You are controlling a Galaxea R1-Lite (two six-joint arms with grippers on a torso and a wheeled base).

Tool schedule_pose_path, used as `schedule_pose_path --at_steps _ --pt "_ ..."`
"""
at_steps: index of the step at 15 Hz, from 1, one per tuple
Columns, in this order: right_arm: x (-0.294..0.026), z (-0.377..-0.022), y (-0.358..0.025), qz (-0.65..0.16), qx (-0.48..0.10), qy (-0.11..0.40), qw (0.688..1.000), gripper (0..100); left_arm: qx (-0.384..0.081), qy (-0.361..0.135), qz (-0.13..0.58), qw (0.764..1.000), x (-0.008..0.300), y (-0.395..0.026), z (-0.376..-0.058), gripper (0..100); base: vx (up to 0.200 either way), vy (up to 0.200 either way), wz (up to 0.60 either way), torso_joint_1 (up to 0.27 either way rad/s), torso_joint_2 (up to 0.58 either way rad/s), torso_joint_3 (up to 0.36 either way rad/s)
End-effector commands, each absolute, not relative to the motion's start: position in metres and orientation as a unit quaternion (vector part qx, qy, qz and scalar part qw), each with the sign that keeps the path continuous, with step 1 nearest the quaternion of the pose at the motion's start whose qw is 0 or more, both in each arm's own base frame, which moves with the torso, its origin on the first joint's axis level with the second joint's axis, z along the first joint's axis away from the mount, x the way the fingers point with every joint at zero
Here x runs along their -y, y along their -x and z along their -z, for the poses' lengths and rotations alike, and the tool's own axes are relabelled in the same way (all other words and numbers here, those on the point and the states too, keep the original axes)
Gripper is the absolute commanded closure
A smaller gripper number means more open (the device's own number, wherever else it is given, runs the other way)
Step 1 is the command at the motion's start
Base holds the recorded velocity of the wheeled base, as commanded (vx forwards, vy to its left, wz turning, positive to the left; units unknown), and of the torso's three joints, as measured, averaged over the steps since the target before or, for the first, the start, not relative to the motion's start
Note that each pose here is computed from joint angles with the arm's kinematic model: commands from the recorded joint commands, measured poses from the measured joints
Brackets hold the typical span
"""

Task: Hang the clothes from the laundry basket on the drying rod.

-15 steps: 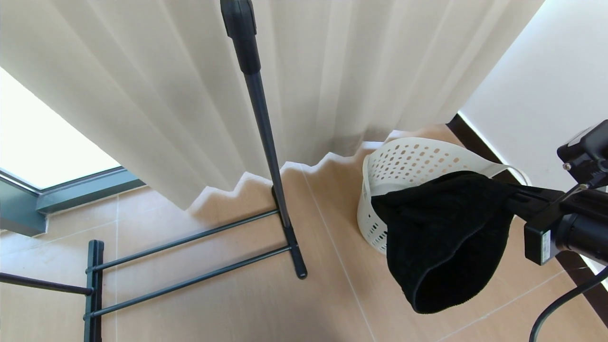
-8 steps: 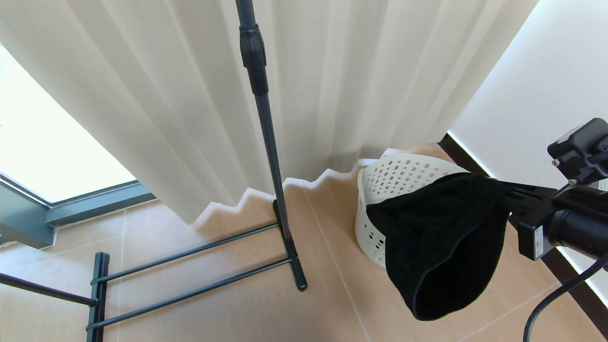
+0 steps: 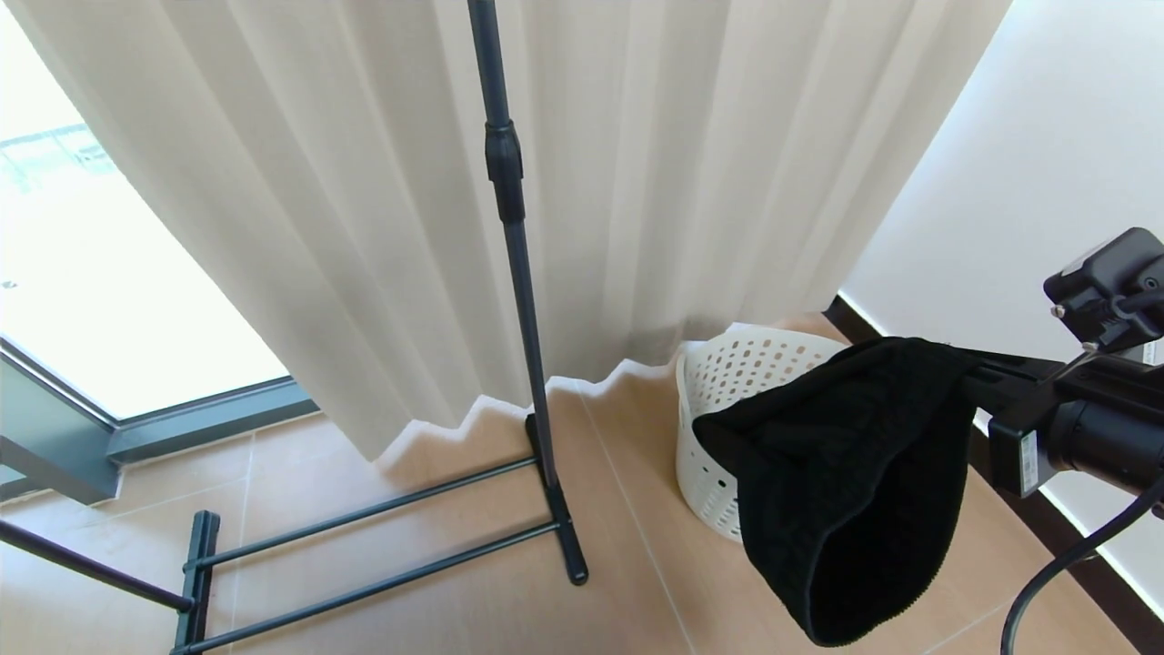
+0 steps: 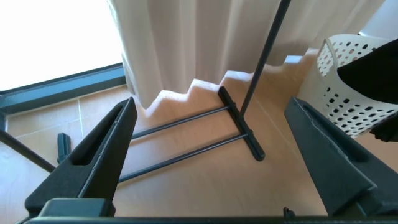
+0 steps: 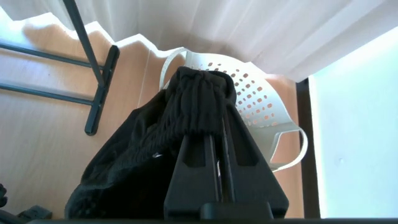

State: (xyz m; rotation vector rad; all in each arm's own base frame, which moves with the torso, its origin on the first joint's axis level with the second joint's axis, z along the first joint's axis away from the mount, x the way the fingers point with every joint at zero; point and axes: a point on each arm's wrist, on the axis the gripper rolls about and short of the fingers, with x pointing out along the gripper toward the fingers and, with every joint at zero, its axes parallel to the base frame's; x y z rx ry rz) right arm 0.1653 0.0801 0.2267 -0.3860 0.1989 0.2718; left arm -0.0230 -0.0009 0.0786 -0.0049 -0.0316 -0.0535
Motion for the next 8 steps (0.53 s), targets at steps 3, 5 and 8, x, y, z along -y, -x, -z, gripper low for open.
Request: schedule_pose_path --at_steps 3,5,8 --pt "-0.0828 -0.2235 -0.1716 -0.131 -0.108 0.195 0.966 100 0.016 0.003 0.027 1.0 0.0009 0.0229 -0.0788 0 0.0 0.0 0.0 0.035 -0.31 -0.074" --pt "-0.0826 -0.2238 -0.1712 -0.132 -0.107 0.195 0.966 100 0.016 0.003 0.027 1.0 0.0009 0.0229 -0.0788 0 0.0 0.0 0.0 0.08 -0.44 -0.227" --pt "-0.0823 -0.2244 -0.1706 -0.131 -0.106 0.194 0.966 100 0.016 0.003 0.027 1.0 0.0009 0.0229 -0.0788 0 0.0 0.0 0.0 0.11 -0.46 -0.173"
